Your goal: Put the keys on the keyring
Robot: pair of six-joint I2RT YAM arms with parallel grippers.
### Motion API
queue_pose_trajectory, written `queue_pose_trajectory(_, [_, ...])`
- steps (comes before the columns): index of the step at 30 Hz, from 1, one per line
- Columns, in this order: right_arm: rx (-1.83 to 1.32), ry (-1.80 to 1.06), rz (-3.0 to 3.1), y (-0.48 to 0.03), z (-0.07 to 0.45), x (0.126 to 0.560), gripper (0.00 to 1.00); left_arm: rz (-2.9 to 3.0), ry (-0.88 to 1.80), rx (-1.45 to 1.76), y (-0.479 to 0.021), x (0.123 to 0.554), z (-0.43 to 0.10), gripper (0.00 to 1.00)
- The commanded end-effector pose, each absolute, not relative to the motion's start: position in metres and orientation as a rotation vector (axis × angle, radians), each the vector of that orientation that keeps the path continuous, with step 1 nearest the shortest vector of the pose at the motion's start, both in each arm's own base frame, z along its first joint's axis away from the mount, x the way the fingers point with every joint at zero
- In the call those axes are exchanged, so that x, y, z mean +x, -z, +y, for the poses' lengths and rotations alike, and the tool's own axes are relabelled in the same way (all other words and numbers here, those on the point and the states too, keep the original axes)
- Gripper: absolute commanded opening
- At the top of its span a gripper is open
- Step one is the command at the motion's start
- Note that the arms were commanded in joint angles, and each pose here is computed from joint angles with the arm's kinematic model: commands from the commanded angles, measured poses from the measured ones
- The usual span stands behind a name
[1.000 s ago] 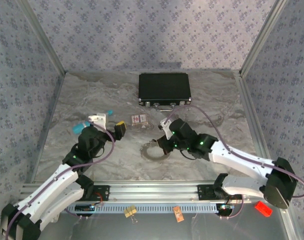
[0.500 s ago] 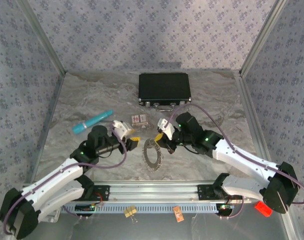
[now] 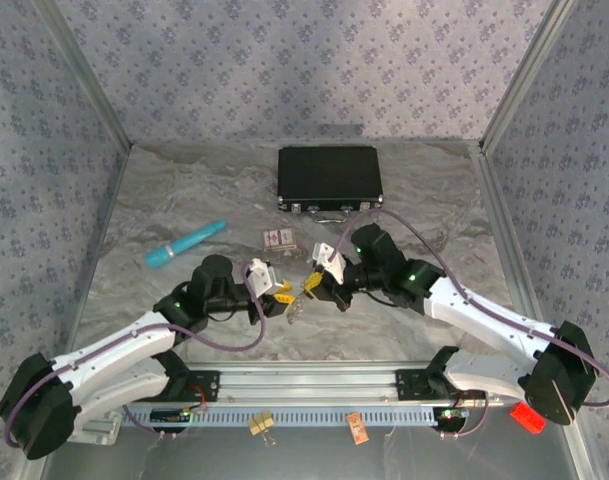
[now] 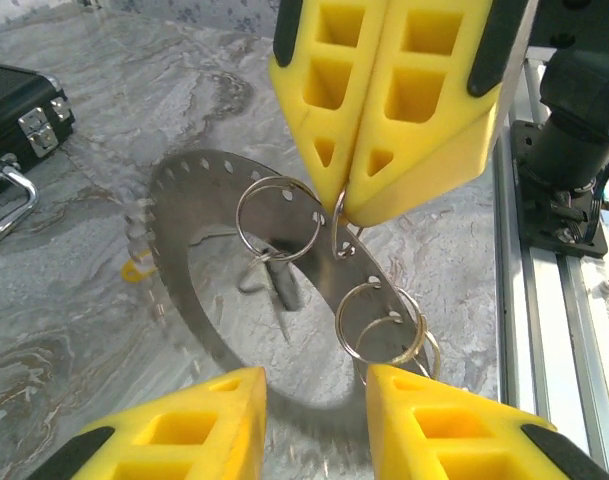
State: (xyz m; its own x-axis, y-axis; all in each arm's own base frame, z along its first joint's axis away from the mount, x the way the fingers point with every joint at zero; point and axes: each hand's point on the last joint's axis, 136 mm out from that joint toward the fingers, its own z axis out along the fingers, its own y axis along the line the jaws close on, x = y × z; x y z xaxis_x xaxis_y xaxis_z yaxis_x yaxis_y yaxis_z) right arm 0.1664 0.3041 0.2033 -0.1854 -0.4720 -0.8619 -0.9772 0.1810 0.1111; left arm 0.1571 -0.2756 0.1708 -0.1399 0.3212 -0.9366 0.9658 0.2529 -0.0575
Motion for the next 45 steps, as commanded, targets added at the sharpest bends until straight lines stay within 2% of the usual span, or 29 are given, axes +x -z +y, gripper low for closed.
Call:
queue_pose_trajectory(1, [-1.412,-0.962,1.675,-0.216,0.313,0.161,0.0,1.53,0.967,1.257,-0.187,0.149,-0.285,0.28])
queue_pose_trajectory(14, [-1.434,-0.974,1.655,-0.215,0.324,0.156,0.0,1.492,1.034,1.292,-0.188,0.138,-0.289,0.25])
queue_pose_trajectory(16, [-1.436,-0.977,1.653,-0.215,0.326,0.155,0.0,1.487,1.038,1.301,-0.188,0.137,-0.289,0.21])
queue_pose_trajectory(23, [-1.432,-0.988,1.642,-0.216,0.33,0.154,0.0,1.486,1.052,1.318,-0.187,0.135,-0.29,0.19])
queue_pose_trajectory(26, [-1.432,-1.003,1.636,-0.217,0.333,0.153,0.0,1.476,1.045,1.319,-0.189,0.135,-0.29,0.1])
queue_pose_trajectory(33, [-1.424,-0.977,1.666,-0.21,0.329,0.154,0.0,1.471,0.988,1.305,-0.191,0.14,-0.286,0.0])
queue_pose_trajectory(34, [-1.413,-0.956,1.681,-0.209,0.326,0.156,0.09,1.477,0.971,1.295,-0.192,0.142,-0.285,0.0])
queue_pose_trajectory(35, [-1.401,-0.934,1.698,-0.208,0.322,0.159,0.21,1.484,0.954,1.287,-0.193,0.144,-0.283,0.0])
queue_pose_trajectory(37, [-1.379,-0.877,1.722,-0.206,0.31,0.165,0.34,1.513,0.915,1.275,-0.193,0.147,-0.28,0.0])
queue_pose_trajectory(39, [-1.376,-0.811,1.73,-0.204,0.297,0.168,0.38,1.565,0.864,1.276,-0.189,0.151,-0.275,0.0])
queue_pose_trajectory(45, [-1.498,-0.637,1.627,-0.193,0.282,0.163,0.39,1.715,0.727,1.365,-0.178,0.154,-0.267,0.0])
